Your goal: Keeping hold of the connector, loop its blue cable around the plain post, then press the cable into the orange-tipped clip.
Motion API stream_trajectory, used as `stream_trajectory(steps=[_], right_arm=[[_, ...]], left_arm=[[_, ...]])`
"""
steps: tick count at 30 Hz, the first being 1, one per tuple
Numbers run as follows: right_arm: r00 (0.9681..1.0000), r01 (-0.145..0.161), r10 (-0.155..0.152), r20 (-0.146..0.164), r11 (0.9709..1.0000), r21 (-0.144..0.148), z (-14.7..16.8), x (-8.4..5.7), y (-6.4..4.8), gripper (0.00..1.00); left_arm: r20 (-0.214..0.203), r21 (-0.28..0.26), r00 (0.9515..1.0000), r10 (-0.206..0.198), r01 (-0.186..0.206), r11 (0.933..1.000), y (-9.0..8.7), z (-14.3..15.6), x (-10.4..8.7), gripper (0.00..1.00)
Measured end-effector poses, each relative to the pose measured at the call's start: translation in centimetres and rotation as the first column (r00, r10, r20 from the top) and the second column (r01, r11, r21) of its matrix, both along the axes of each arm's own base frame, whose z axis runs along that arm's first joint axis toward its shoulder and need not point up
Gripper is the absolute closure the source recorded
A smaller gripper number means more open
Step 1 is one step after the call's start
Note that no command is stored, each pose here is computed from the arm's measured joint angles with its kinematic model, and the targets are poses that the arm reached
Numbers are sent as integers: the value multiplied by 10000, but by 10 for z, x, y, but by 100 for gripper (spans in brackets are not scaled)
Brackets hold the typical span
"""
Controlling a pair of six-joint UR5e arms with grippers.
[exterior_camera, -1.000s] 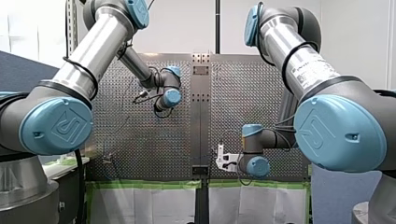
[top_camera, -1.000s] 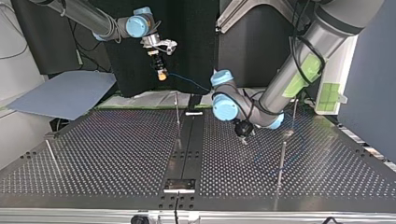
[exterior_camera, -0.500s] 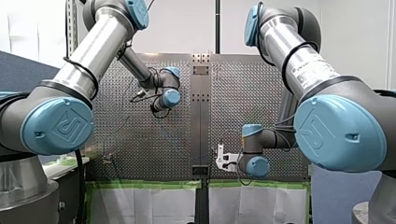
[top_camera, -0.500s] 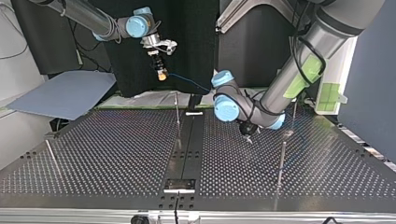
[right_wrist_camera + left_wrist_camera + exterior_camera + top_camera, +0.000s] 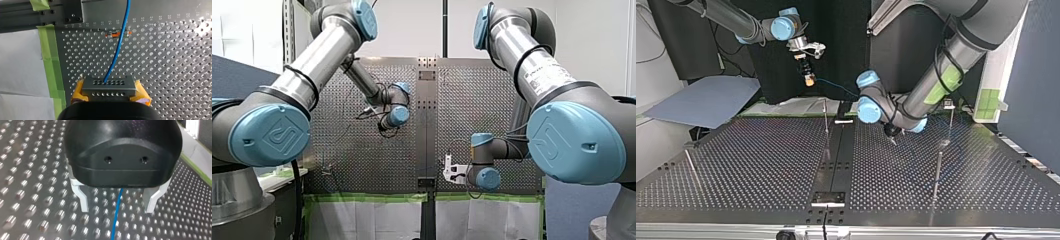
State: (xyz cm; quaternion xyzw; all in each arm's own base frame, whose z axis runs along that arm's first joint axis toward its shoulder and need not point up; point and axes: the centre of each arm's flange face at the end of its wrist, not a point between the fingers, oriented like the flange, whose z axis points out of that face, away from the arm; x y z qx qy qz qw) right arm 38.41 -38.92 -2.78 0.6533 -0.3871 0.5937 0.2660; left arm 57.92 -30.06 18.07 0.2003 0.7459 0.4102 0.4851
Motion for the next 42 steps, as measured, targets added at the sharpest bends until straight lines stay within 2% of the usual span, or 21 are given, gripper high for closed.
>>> stream_trajectory(steps=[5, 11, 15, 26, 37, 42], right_arm=[[10000, -1, 1, -5, 10000, 8, 0, 0, 0, 100], [10000, -2, 2, -8, 10000, 18, 0, 0, 0, 100], [10000, -11, 11, -8, 10000, 22, 0, 0, 0, 100], [10000, -25, 25, 2, 10000, 11, 0, 0, 0, 100], [10000, -50, 50, -42, 9999, 91, 0, 1, 1, 100], [10000, -75, 76, -53, 9999, 106, 0, 3, 1, 100]], left_arm=[[-170, 42, 9997, -194, 195, 9998, -13, -17, -6, 0], [-218, 42, 9992, -350, 351, 9994, -22, -23, -10, 0], [-511, 145, 9976, -463, 471, 9988, -27, -40, -15, 0], [-1292, 308, 9882, -820, 867, 9958, -45, -101, -28, 0], [-1463, 219, 9837, -1050, 1093, 9938, -53, -111, -32, 0], [-1783, 287, 9772, -1155, 1225, 9921, -59, -132, -37, 0]])
